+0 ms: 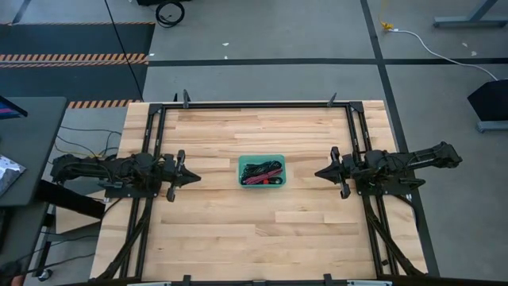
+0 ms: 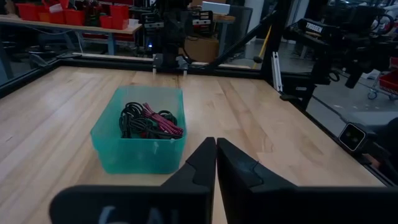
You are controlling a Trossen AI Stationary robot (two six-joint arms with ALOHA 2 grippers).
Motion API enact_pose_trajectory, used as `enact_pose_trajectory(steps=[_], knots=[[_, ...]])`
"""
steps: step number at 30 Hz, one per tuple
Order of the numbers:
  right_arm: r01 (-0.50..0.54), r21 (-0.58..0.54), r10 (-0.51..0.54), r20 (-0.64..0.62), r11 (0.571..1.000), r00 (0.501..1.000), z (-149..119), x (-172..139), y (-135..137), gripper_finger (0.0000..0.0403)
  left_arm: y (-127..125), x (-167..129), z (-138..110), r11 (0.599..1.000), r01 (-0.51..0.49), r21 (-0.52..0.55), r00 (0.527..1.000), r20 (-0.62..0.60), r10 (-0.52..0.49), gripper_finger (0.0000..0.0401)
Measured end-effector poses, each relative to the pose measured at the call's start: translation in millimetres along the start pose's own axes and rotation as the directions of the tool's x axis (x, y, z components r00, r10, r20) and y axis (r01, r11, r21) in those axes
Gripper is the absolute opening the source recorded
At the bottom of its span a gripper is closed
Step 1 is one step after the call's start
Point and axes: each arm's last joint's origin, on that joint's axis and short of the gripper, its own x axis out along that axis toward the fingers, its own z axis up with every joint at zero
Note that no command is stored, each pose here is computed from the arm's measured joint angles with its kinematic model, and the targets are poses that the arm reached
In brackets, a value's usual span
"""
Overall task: Pick and place USB-C Cables
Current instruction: Return to Home Position
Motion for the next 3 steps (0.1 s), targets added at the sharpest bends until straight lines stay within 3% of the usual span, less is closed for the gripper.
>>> enact_pose_trajectory(steps=[3], knots=[[0.0,0.0,0.0,0.0,1.0,1.0,0.0,0.0,0.0,0.0014,0.0,0.0,0.0,1.0,0.0,0.0,1.0,0.0,0.0,0.0023]])
